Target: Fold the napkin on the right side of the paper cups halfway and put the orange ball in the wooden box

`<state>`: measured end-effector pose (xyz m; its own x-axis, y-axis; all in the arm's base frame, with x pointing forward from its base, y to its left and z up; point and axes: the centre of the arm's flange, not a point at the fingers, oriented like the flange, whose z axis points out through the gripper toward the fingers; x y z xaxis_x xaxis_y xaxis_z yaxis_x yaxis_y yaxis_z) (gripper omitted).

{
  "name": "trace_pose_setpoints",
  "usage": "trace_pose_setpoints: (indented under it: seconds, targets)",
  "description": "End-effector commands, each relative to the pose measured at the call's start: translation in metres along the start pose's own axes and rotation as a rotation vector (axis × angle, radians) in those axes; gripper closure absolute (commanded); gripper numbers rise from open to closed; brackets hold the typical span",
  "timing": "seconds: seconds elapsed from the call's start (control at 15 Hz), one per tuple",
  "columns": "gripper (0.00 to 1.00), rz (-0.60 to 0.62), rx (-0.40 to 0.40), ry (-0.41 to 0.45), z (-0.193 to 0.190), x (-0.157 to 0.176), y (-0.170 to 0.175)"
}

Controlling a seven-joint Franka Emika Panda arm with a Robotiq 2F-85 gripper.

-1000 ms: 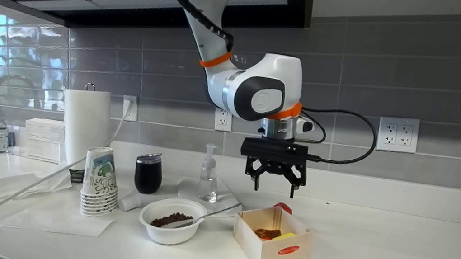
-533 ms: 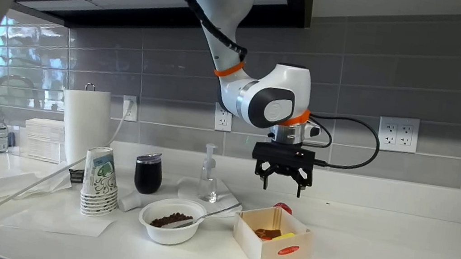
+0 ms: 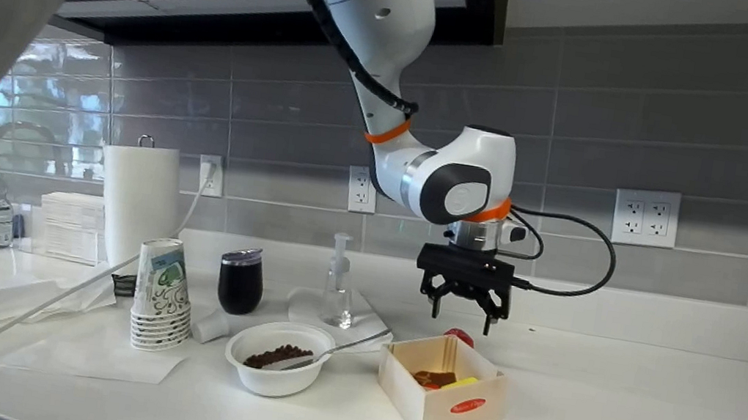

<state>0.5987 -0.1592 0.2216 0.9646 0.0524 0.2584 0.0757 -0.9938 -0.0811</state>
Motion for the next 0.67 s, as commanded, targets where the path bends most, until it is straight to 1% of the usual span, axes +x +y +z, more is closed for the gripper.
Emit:
trace_pose_setpoints:
  seconds: [0.0, 0.2, 0.27, 0.33, 0.4, 0.47, 0.6]
  targets:
    - [0.00, 0.031, 0.019, -0.025, 0.016, 0.017, 0.008]
    - [0.00, 0.041, 0.025, -0.027, 0.031, 0.018, 0.008]
    - [0.25, 0.042, 0.023, -0.032, 0.035, 0.019, 0.009]
    - [0.25, 0.044, 0.023, -0.034, 0.038, 0.018, 0.008]
    - [0.32, 0.045, 0.021, -0.037, 0.040, 0.018, 0.008]
    - [0.42, 0.048, 0.018, -0.040, 0.040, 0.018, 0.008]
    - [0.58, 0.051, 0.011, -0.037, 0.039, 0.019, 0.007]
